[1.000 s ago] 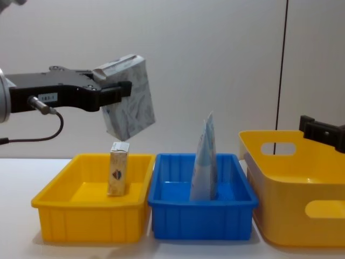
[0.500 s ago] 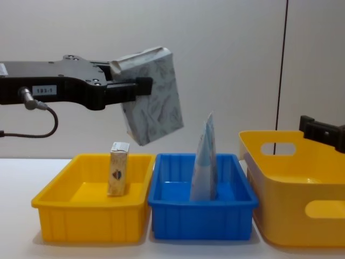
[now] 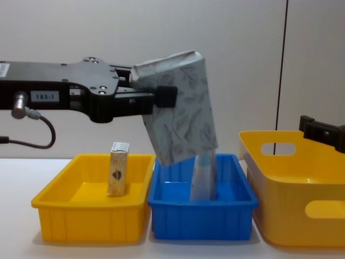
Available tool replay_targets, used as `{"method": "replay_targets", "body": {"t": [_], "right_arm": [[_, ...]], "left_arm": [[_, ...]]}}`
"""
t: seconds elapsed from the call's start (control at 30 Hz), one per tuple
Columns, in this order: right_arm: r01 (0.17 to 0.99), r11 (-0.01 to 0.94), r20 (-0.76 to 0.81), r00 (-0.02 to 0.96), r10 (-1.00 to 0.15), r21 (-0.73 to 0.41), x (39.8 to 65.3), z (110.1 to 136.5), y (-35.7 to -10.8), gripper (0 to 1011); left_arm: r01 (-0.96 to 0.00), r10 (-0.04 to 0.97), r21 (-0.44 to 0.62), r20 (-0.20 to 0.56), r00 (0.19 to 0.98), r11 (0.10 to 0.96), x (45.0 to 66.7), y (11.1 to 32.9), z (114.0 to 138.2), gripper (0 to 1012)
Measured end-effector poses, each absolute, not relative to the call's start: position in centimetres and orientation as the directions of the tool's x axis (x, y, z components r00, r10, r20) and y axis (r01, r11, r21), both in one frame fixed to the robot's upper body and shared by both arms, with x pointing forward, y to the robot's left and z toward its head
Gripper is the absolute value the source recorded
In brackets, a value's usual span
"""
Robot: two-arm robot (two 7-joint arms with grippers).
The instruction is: Bimanual collaborative sorting of washing and personal care products
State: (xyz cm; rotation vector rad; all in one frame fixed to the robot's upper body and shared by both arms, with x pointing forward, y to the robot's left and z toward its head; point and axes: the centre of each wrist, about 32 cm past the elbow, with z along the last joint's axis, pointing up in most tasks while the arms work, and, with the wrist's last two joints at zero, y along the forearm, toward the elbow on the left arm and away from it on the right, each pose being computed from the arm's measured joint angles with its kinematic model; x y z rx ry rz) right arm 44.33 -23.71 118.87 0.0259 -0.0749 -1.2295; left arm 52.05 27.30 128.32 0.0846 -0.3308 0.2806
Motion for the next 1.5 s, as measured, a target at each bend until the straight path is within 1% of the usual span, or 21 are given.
{"method": "replay_targets", "body": {"t": [0.33,0.53,0.93,1.5], "right_arm": [[0.94,0.335,0.043,0.333,-0.942,0.06,44.3,118.9,-23.7,1000],[0.94,0.335,0.043,0.333,-0.942,0.06,44.3,118.9,-23.7,1000],[0.94,0.335,0.043,0.333,-0.942,0.06,44.3,118.9,-23.7,1000],[0.94,0.335,0.043,0.333,-0.942,0.061,44.3,118.9,-23.7,1000]], "left_arm": [[-0.132,0.115,0.036,0.309,0.944,0.991,52.6,26.6,127.1,376],[-0.086,0.074,0.031,0.293,0.953,0.996,52.7,26.4,126.2,376],[-0.072,0.061,0.028,0.275,0.96,0.997,52.4,27.1,124.9,376],[-0.095,0.079,0.043,0.284,0.955,0.995,52.0,28.8,125.0,376]]}}
